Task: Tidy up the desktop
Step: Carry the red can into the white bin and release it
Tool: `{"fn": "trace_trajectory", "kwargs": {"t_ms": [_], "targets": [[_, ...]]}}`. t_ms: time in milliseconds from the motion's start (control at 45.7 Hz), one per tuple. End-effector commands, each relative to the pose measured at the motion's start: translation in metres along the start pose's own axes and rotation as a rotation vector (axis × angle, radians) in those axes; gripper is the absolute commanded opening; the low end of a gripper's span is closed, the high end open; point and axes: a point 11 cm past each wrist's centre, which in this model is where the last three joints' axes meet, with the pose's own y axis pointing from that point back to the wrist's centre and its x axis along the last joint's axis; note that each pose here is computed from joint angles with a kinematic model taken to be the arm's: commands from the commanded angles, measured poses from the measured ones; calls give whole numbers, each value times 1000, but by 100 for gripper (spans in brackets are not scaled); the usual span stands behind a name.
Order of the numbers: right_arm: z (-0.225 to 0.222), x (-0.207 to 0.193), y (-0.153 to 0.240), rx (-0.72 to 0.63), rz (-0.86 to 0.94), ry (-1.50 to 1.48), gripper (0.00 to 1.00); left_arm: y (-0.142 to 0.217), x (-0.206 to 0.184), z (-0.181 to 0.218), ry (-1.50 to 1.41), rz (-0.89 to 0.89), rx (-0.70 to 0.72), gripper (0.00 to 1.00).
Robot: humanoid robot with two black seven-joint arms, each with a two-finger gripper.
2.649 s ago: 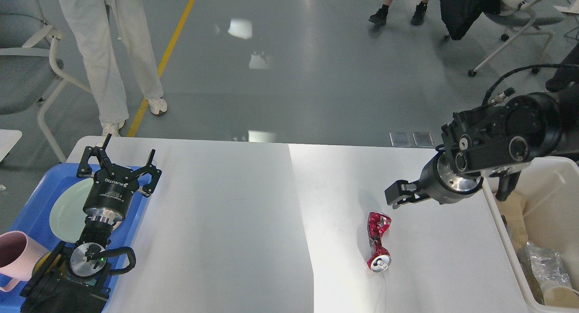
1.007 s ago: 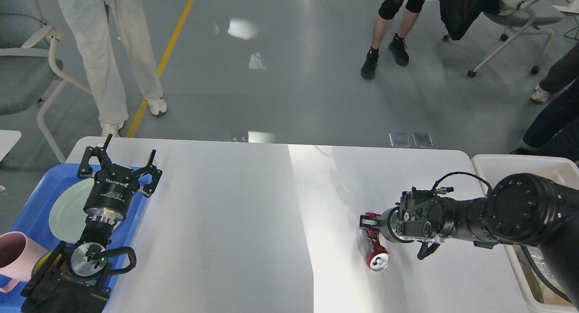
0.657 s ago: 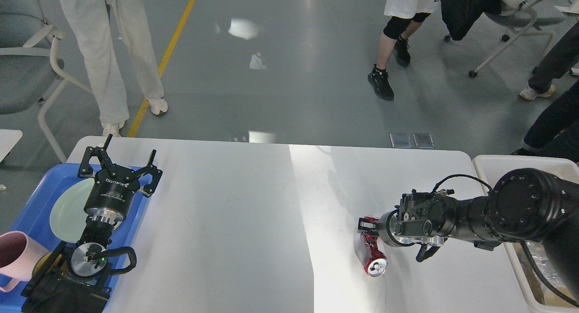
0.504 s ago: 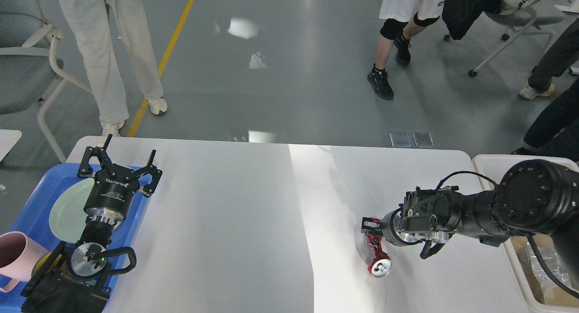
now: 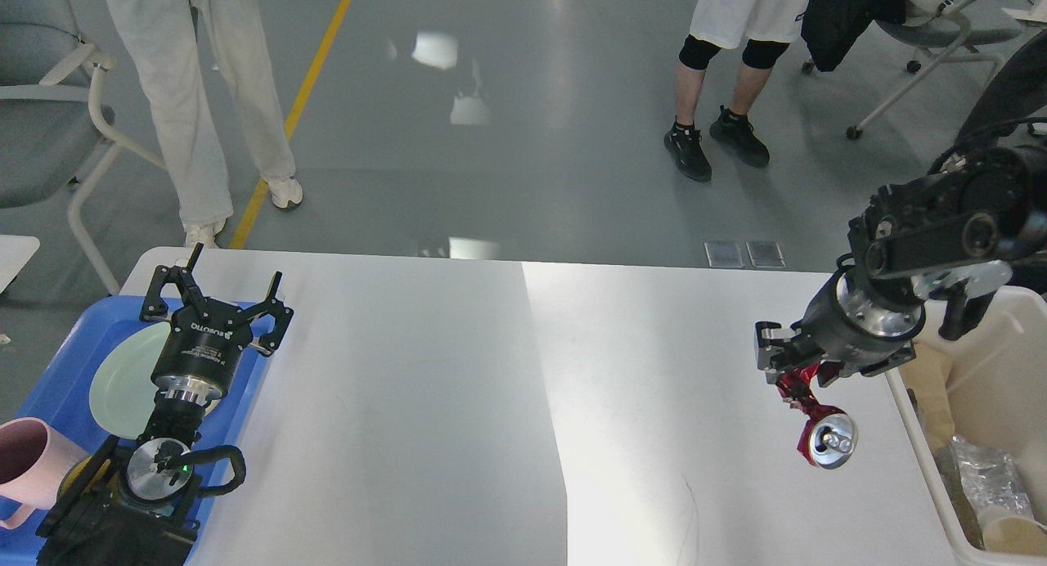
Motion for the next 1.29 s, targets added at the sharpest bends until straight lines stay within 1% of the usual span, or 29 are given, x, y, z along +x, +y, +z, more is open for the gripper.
{"fn": "trace_trajectory", "kwargs": {"t_ms": [0, 88, 263, 328, 438, 591, 679, 744, 810, 898, 1007, 1095, 1270], "targets": [[14, -4, 39, -31, -14, -14, 0, 0, 0, 0, 0, 1, -3, 97], [22, -5, 47, -35, -9, -33, 0, 0, 0, 0, 0, 1, -1, 97], [43, -6, 51, -60, 7, -80, 0, 0, 0, 0, 0, 1, -1, 97], [64, -5, 52, -86, 27, -130, 0, 0, 0, 0, 0, 1, -3, 97], [124, 7, 46, -115, 111, -282, 0, 0, 0, 0, 0, 1, -3, 97], [202, 7, 4, -198, 188, -421, 0, 0, 0, 0, 0, 1, -3, 97], [242, 0, -34, -243, 194, -482, 0, 0, 0, 1, 0, 0, -3, 97], [257, -5, -69, -262, 193, -498, 0, 0, 0, 0, 0, 1, -3, 97], [267, -18, -104, -269, 181, -520, 0, 0, 0, 0, 0, 1, -3, 97], [282, -33, -141, -296, 201, -549, 0, 0, 0, 0, 0, 1, -3, 97], [287, -35, -178, -327, 292, -542, 0, 0, 0, 1, 1, 1, -4, 97], [281, -49, -213, -361, 364, -513, 0, 0, 0, 1, 1, 1, -4, 97], [259, -68, -248, -397, 448, -439, 0, 0, 0, 0, 0, 1, -3, 97]]}}
